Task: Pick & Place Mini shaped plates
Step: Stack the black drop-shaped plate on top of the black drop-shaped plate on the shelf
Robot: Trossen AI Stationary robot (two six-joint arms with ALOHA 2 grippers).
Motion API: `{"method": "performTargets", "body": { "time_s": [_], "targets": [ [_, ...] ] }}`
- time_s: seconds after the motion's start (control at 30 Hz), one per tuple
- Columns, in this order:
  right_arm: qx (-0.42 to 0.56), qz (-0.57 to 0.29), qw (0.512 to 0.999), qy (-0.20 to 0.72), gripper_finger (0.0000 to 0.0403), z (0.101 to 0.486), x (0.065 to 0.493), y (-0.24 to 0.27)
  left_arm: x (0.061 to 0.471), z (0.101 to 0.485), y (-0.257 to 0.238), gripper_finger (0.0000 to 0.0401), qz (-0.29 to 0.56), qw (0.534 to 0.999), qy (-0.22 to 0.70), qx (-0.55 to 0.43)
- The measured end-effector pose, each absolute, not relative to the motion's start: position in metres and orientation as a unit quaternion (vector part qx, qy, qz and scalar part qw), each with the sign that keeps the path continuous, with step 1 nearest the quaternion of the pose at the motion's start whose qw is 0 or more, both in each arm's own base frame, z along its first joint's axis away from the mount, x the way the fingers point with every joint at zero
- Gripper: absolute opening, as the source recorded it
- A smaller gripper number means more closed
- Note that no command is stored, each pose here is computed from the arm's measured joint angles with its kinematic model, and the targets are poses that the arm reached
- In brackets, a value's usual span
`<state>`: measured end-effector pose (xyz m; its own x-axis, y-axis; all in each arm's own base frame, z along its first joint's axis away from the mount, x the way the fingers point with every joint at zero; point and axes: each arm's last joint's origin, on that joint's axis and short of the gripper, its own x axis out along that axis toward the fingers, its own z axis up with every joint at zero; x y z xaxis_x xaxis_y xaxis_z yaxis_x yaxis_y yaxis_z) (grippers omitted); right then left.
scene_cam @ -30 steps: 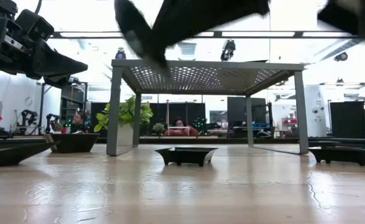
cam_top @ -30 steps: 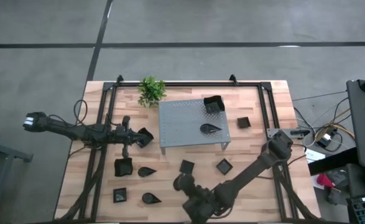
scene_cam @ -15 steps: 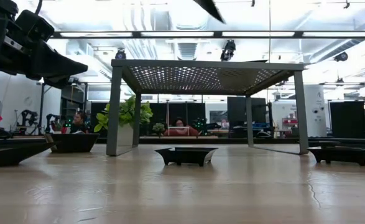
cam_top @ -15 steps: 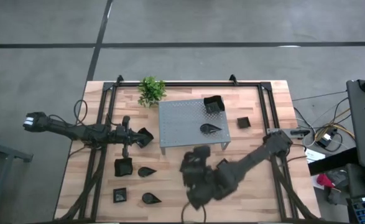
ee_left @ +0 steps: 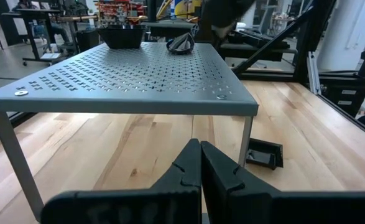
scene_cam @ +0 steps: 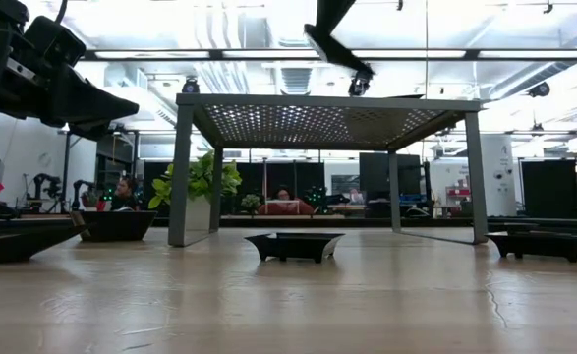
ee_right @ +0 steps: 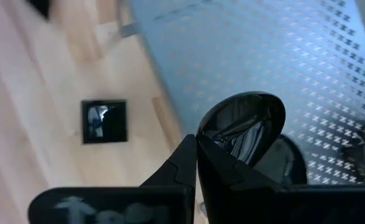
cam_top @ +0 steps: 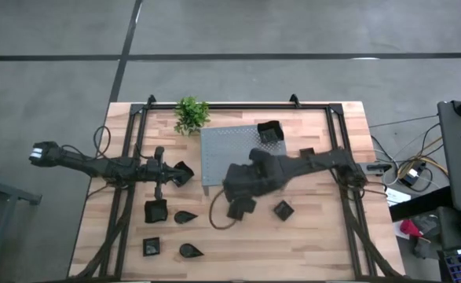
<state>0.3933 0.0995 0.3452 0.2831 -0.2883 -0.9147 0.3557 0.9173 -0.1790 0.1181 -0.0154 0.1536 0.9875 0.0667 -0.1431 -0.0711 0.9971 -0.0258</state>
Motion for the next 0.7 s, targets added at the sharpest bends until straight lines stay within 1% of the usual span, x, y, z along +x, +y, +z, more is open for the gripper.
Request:
{"method": "performTargets", "body": {
  "time_s": [0.17,0.33,0.5,0.7],
  "targets": [
    [0.037,-0.197,0.802,0.563,0.0008,0.352,0.391,0.09,0.118,0.154,-0.015,0.0,0.035,0.997,0.071,-0.015],
    [0.033,-0.189,0.8,0.569,0.0008,0.353,0.383,0.095,0.118,0.154,-0.015,0.0,0.035,0.997,0.072,-0.015],
    [0.029,-0.192,0.789,0.583,0.0008,0.353,0.354,0.1,0.118,0.153,-0.015,0.0,0.035,0.997,0.072,-0.015],
    [0.074,-0.235,0.783,0.571,0.0008,0.366,0.321,0.078,0.118,0.153,-0.015,0.0,0.035,0.997,0.073,-0.015]
  ]
}}
